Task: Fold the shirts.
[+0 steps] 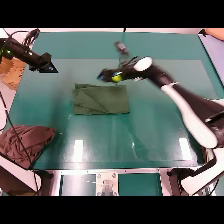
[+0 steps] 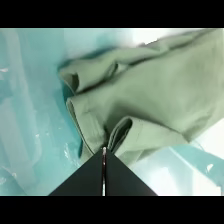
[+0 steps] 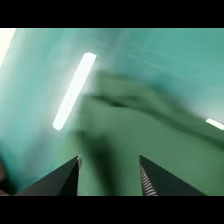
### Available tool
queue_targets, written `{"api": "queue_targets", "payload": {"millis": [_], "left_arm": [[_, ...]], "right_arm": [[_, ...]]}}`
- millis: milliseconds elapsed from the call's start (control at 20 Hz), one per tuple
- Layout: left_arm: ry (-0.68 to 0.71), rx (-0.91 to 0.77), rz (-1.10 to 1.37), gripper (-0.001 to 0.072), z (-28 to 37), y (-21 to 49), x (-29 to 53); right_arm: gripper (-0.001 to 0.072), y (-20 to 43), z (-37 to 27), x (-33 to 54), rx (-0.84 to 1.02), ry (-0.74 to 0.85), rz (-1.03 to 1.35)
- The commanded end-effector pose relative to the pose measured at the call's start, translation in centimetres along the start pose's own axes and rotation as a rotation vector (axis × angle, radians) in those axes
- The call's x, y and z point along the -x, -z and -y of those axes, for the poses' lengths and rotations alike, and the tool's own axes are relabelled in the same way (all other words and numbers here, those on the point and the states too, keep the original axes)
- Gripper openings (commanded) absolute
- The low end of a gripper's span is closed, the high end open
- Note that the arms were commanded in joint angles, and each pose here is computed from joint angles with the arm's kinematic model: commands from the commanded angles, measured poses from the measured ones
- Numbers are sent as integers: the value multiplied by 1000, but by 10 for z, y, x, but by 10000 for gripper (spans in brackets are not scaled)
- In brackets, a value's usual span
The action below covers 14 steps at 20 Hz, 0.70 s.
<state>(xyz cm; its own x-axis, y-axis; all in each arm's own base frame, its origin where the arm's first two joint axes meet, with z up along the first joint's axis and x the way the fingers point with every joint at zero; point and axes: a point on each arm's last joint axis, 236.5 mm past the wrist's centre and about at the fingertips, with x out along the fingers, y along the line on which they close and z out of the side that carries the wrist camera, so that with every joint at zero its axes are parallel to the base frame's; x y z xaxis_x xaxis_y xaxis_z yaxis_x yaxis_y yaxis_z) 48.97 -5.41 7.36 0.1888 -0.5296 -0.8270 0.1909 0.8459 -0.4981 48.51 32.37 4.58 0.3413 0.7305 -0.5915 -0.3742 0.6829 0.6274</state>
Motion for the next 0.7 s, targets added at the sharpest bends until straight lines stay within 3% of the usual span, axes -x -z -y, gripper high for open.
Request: {"api": "queue_targets", "payload": {"millis": [0,250,400,650], "left_arm": [[-4,-1,-12,27,-2,3,1],[-126,52,16,26,-31,-3,3],[-202,74,10,26,-48,0,6],[-205,74,13,26,-49,-1,6]], "right_arm": [[519,5,90,90,-155,104,-107],[542,80,181,89,-431,177,-205],[542,117,169,37,-499,65,-286],[541,120,121,-25,-485,-66,-305]]}}
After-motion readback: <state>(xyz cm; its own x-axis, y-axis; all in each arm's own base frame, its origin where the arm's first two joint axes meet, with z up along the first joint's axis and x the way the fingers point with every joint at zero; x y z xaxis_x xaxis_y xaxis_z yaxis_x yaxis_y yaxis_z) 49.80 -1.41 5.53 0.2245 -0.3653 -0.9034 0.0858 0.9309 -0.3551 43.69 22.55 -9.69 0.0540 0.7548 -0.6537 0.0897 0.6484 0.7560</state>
